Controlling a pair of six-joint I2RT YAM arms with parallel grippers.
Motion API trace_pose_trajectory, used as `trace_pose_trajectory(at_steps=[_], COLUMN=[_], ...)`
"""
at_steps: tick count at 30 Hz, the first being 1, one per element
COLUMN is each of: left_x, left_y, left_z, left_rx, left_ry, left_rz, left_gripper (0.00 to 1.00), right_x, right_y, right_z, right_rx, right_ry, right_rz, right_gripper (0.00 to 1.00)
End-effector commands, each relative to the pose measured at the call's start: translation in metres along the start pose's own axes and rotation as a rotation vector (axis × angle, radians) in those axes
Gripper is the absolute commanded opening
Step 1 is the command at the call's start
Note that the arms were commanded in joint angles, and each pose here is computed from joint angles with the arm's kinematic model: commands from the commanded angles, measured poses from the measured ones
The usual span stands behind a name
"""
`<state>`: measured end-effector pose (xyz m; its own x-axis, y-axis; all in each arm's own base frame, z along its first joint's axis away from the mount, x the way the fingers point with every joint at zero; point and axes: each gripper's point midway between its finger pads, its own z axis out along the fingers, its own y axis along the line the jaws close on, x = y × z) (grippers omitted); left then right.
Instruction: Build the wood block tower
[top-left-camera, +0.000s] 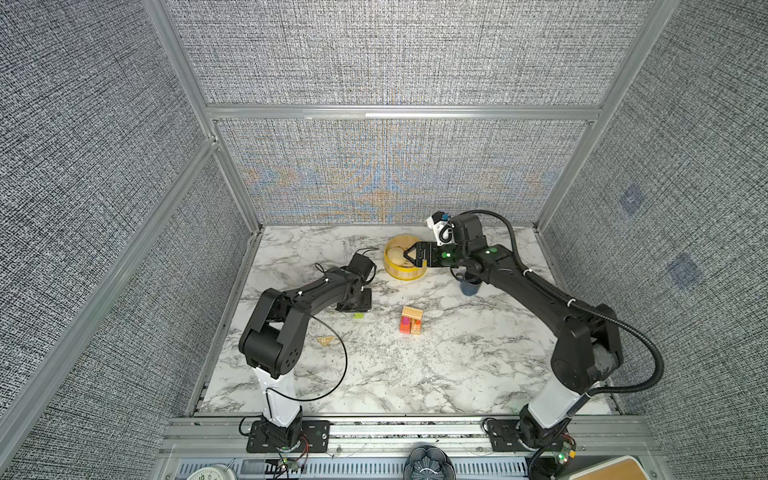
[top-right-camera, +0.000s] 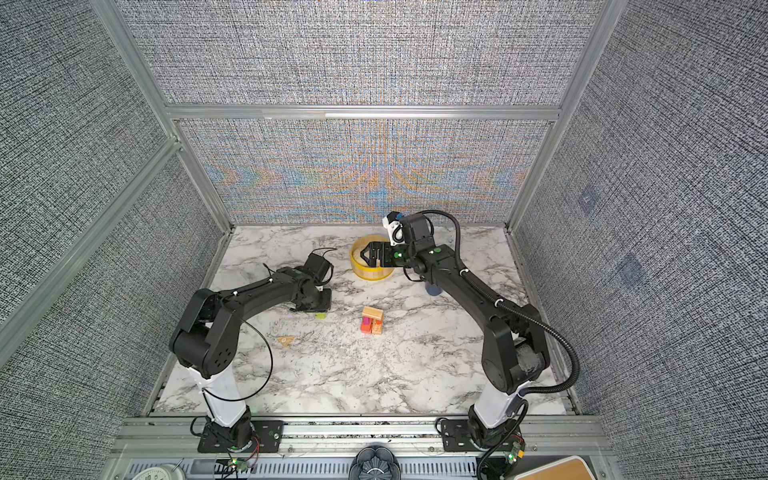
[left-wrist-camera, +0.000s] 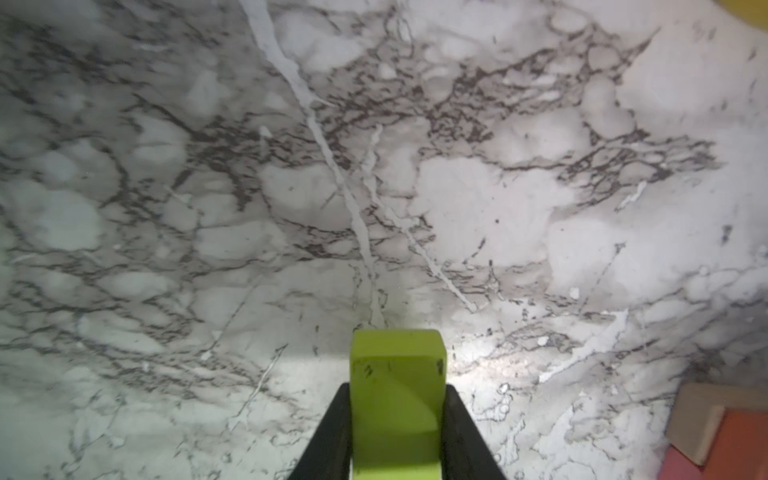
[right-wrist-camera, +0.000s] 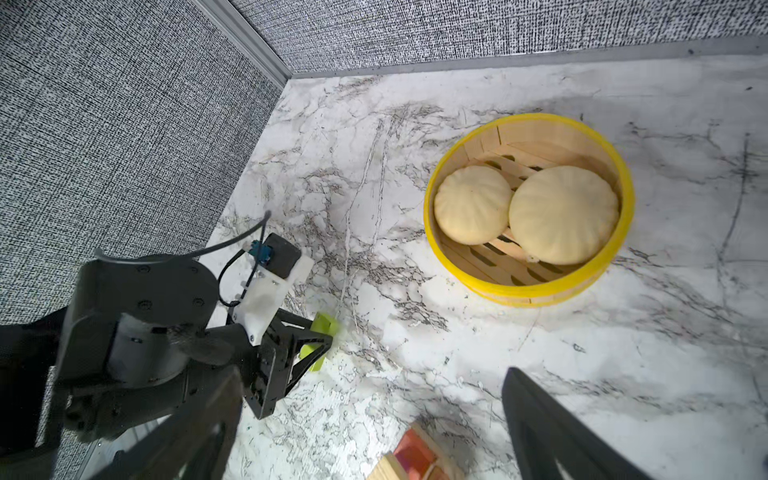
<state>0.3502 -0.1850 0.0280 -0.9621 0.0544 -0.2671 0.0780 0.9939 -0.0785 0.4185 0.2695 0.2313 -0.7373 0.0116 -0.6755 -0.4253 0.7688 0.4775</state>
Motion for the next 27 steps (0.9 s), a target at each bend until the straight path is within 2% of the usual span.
trace_pose_trajectory(at_steps=[1, 3, 9, 12, 13, 15, 17, 20, 24, 27], left_x=[0.004, 0.006, 0.003, 0.002, 0.001, 0.002, 0.005, 0.016, 0.031, 0.042], left_y=[-0.003, -0.006, -0.01, -0.007, -0.005, 0.0, 0.008, 0.019, 0.032, 0.042], left_z=[0.006, 0.007, 0.0, -0.012, -0.018, -0.029, -0.038, -0.046, -0.055, -0.064], left_rx=[0.0, 0.009, 0.017, 0.008, 0.003, -0.005, -0.025, -0.048, -0.055, -0.051], left_ry=[0.014, 0.013, -0.01, -0.04, -0.057, -0.085, -0.107, -0.12, -0.16, -0.208], left_rz=[0.035, 0.043, 0.055, 0.04, 0.031, 0.016, -0.009, -0.046, -0.119, -0.173], left_gripper=[0.35, 0.39, 0.6, 0.71, 0.77, 0.99, 0.99, 0.99, 0.99, 0.99], right_x=[0.005, 0.008, 0.015, 0.019, 0.021, 0.026, 0.034, 0.053, 0.067, 0.073], right_y=[-0.005, -0.005, -0.007, -0.017, -0.019, -0.022, -0.021, -0.002, 0.009, 0.017], right_z=[-0.003, -0.003, -0.003, -0.001, 0.0, 0.005, 0.011, 0.024, 0.043, 0.054], right_rx=[0.032, 0.03, 0.037, 0.101, 0.114, 0.126, 0.115, 0.027, 0.024, -0.031], right_ry=[0.018, 0.023, 0.051, 0.087, 0.11, 0.153, 0.211, 0.336, 0.426, 0.473], right_rz=[-0.022, -0.042, -0.103, -0.149, -0.18, -0.226, -0.26, -0.333, -0.452, -0.487], right_gripper=[0.99, 0.99, 0.99, 0.99, 0.99, 0.99, 0.99, 0.99, 0.99, 0.99])
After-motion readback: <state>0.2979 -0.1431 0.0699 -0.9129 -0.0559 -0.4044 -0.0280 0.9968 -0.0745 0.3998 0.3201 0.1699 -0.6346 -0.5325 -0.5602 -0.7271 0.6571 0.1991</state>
